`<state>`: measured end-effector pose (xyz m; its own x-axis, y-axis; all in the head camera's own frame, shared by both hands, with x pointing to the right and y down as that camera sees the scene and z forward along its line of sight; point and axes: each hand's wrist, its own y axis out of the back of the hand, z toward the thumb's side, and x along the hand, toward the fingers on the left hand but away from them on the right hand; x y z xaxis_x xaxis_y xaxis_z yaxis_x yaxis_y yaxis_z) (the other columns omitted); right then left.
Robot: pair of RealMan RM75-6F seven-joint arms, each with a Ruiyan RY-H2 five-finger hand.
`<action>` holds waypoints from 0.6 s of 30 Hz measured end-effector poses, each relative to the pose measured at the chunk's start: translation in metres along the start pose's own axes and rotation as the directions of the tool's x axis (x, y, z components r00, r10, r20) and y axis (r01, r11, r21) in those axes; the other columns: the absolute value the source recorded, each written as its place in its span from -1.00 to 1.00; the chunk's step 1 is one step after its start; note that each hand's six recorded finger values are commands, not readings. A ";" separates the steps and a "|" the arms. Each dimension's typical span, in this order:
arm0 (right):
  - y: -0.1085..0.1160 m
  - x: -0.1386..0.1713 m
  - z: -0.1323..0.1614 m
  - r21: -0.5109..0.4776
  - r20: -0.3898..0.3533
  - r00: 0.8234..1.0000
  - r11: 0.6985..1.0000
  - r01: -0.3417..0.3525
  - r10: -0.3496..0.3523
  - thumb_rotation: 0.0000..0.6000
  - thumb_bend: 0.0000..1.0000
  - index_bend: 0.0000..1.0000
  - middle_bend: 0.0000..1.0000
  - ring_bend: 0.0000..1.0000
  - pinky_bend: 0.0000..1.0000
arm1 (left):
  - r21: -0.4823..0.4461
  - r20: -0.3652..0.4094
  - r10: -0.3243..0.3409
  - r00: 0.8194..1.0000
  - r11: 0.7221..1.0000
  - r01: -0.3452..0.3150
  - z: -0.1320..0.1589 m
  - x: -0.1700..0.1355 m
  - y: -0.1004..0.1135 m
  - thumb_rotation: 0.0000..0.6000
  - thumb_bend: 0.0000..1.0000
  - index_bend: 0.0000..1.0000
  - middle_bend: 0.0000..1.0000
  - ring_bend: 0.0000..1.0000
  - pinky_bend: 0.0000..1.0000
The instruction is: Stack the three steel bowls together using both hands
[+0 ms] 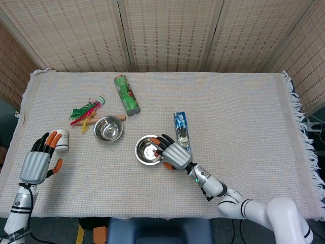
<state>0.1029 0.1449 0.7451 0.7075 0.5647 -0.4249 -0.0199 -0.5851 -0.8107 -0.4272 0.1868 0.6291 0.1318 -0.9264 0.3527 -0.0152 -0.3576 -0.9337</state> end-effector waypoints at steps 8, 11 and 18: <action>-0.006 -0.013 0.004 0.000 0.009 1.000 1.000 0.013 -0.013 1.00 -0.24 0.22 -0.95 -1.00 -1.00 | -0.006 -0.018 0.006 1.000 1.000 -0.006 -0.006 -0.005 0.003 1.00 -0.19 -1.00 -0.97 -1.00 -0.67; -0.004 -0.017 0.004 -0.004 0.020 0.999 0.999 0.034 -0.034 1.00 -0.22 0.28 -0.90 -1.00 -1.00 | -0.010 -0.021 0.009 1.000 1.000 -0.009 -0.008 -0.007 0.004 1.00 -0.19 -1.00 -0.97 -1.00 -0.67; 0.017 -0.031 0.010 -0.037 0.032 0.991 0.990 0.135 -0.133 1.00 -0.22 0.31 -0.87 -1.00 -1.00 | -0.013 -0.034 0.021 0.999 1.000 -0.021 -0.014 -0.013 0.008 1.00 -0.19 -1.00 -0.97 -1.00 -0.67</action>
<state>0.0734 0.1227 0.7405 0.6811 0.6559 -0.3255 0.1020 -0.5252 -0.8449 -0.4426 0.1938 0.6177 0.0979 -0.9371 0.3350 -0.0312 -0.3394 -0.9401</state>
